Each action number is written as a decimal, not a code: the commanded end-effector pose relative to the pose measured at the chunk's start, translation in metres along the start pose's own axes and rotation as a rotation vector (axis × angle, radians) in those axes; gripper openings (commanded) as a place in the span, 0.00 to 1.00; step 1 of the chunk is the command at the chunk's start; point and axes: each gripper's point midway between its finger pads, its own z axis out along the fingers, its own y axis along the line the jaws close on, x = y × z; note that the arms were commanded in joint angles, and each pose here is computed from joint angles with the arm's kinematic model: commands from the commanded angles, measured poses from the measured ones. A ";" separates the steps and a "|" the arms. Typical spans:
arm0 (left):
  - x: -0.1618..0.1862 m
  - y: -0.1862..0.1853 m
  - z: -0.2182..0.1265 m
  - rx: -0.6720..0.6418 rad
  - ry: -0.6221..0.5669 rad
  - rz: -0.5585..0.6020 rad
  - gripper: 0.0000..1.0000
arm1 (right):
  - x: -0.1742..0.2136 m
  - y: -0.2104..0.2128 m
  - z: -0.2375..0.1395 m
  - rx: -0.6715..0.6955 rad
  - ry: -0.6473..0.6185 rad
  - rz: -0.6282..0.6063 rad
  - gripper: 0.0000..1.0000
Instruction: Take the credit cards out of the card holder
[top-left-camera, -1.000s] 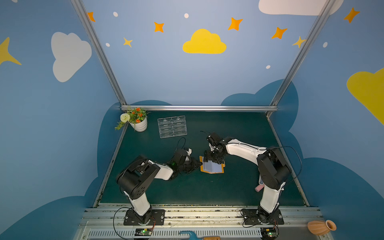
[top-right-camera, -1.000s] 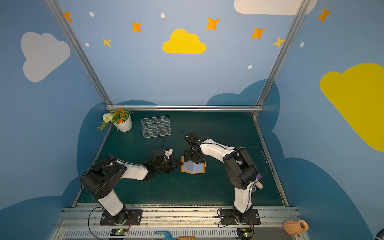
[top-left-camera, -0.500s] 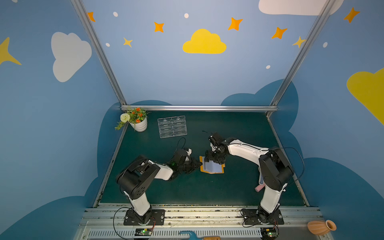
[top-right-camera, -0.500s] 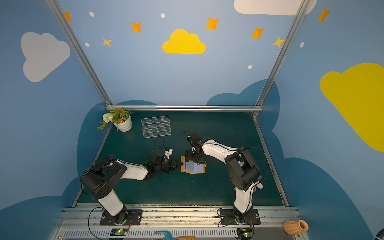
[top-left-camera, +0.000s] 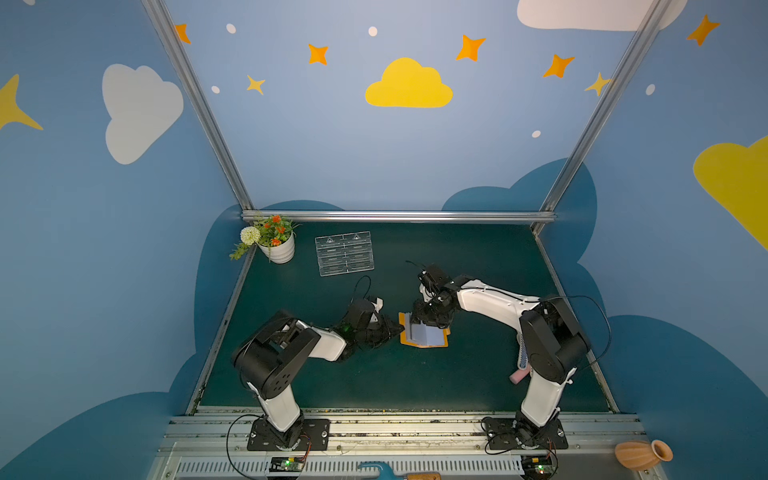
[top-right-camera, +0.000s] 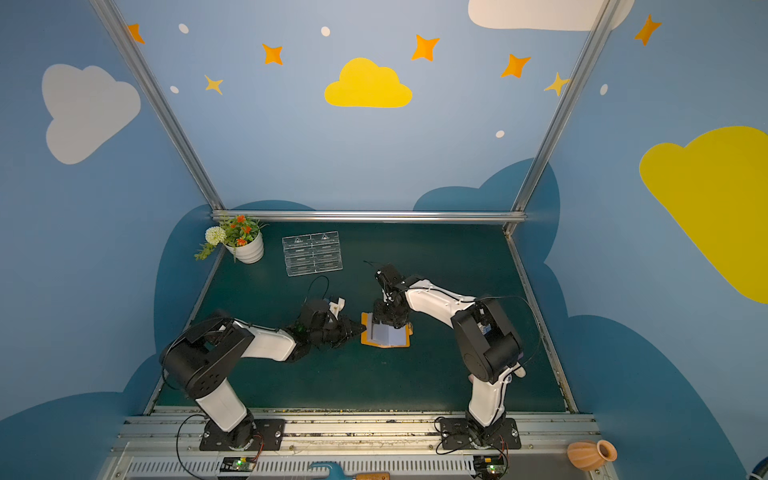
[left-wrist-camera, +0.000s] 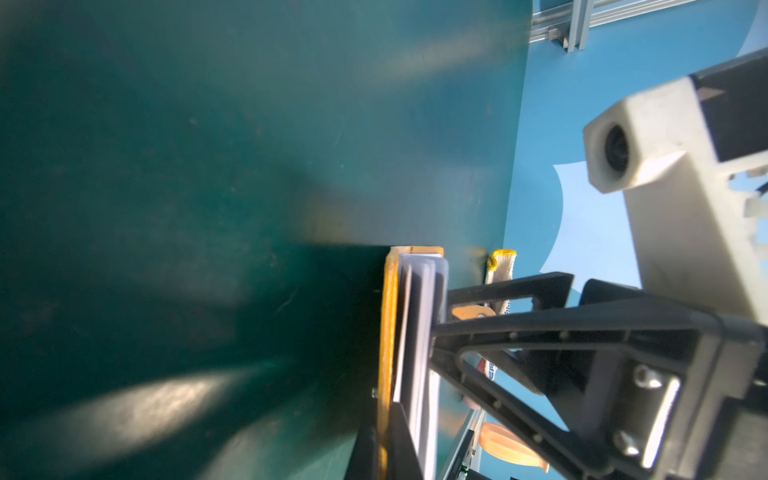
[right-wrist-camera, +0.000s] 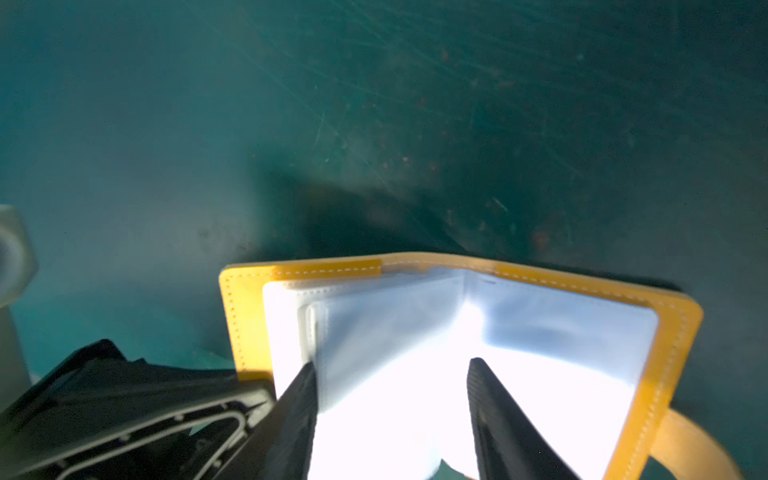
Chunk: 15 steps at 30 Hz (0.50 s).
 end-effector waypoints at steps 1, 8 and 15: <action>-0.003 0.003 -0.004 -0.001 -0.020 0.008 0.04 | 0.004 -0.011 -0.007 0.040 0.000 0.005 0.49; -0.004 0.007 -0.005 -0.004 -0.027 -0.004 0.04 | 0.002 -0.001 -0.014 0.018 -0.008 -0.022 0.45; -0.004 0.009 -0.005 -0.003 -0.027 -0.008 0.04 | 0.000 0.005 -0.017 0.006 -0.010 -0.037 0.48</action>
